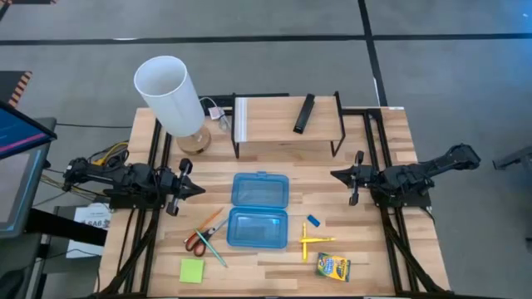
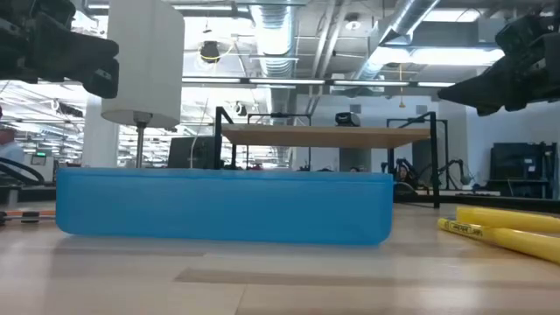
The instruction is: Pack school essentials
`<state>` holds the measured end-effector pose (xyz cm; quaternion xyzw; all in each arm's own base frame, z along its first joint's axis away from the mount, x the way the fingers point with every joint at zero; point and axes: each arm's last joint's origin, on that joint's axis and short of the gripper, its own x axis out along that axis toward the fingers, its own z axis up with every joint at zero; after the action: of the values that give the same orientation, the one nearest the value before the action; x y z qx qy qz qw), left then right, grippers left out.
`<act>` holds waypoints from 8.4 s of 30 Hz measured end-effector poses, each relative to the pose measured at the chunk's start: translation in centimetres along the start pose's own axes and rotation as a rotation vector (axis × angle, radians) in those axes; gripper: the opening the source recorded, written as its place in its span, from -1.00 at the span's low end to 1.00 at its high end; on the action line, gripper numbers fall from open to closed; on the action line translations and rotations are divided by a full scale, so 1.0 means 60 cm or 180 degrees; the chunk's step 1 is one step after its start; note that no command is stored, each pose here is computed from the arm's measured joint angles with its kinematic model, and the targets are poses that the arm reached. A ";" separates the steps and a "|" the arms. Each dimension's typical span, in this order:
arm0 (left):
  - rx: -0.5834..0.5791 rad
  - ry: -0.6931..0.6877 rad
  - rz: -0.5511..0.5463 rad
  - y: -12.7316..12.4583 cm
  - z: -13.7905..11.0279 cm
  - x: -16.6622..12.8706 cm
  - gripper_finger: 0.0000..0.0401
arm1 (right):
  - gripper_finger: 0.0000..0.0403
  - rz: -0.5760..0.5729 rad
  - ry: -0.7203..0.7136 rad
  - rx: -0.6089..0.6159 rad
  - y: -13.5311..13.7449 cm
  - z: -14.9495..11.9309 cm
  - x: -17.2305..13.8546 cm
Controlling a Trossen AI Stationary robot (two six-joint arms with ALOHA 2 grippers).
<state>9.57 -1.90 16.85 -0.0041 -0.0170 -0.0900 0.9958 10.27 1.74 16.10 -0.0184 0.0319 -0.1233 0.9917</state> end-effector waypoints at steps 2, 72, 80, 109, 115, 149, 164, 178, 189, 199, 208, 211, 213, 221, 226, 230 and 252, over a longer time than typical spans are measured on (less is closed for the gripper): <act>0.0000 -0.0001 0.0000 0.000 0.000 0.000 -1.00 | -0.86 0.0001 0.0000 0.0000 0.000 0.000 0.000; -0.0560 -0.0217 0.0034 0.001 0.011 0.000 -1.00 | -0.86 -0.0015 -0.0636 0.0405 -0.003 0.036 -0.004; -0.1188 -0.0345 0.0340 0.006 0.014 -0.001 -1.00 | -0.86 0.0162 -0.1173 0.0787 -0.008 0.076 -0.013; -0.1543 -0.0441 0.0548 0.009 0.015 -0.002 -1.00 | -0.62 0.0878 0.1524 0.0247 0.225 0.148 0.106; -0.1544 -0.0448 0.0573 0.010 0.015 -0.002 -1.00 | -0.33 0.0812 0.2120 0.0351 0.272 0.100 0.125; -0.1540 -0.0437 0.0564 0.010 0.015 -0.002 -1.00 | -0.68 0.0542 0.3666 0.0195 0.323 -0.011 0.175; -0.1575 -0.0468 0.0629 0.011 0.015 -0.002 -1.00 | -0.77 0.0513 0.3228 0.0355 0.295 0.047 0.185; -0.1546 -0.0463 0.0624 0.011 0.015 -0.002 -1.00 | -0.78 0.0852 0.2242 0.0068 0.278 0.134 0.341; -0.1539 -0.0407 0.0448 0.008 0.014 -0.001 -1.00 | -0.75 0.1010 0.2765 -0.0016 0.292 0.082 0.451; -0.1587 -0.0428 0.0438 0.008 0.015 -0.001 -1.00 | -0.47 0.0992 0.2977 -0.0078 0.299 0.058 0.482; -0.1478 -0.0401 0.0328 0.006 0.016 -0.001 -1.00 | -0.17 0.0929 0.3148 -0.0092 0.294 0.094 0.457; -0.1456 -0.0384 0.0191 0.004 0.017 -0.001 -1.00 | -0.16 0.0941 0.3044 -0.0153 0.304 0.114 0.438; -0.1412 -0.0411 0.0106 0.002 0.019 -0.001 -1.00 | -0.18 0.0875 0.3050 -0.0248 0.303 0.129 0.412; -0.1131 -0.0501 -0.0043 -0.008 0.031 -0.003 -1.00 | -0.25 0.0591 0.2451 -0.0002 0.286 0.171 0.302; -0.1095 -0.0466 0.0073 -0.010 0.049 -0.005 -1.00 | -0.25 0.0707 0.1844 0.0238 0.279 0.167 0.245; -0.1048 -0.0005 0.0237 -0.010 0.059 -0.002 -1.00 | -0.25 0.0685 0.1492 0.0329 0.270 0.152 0.216; -0.0313 0.1743 0.0126 -0.029 0.144 0.067 -1.00 | -0.25 0.0703 0.1086 0.0425 0.263 0.142 0.204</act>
<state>12.93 -4.23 25.63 -0.0283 0.2572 -0.0690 0.9635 26.52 14.30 23.20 0.0721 0.1930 -0.0170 0.9784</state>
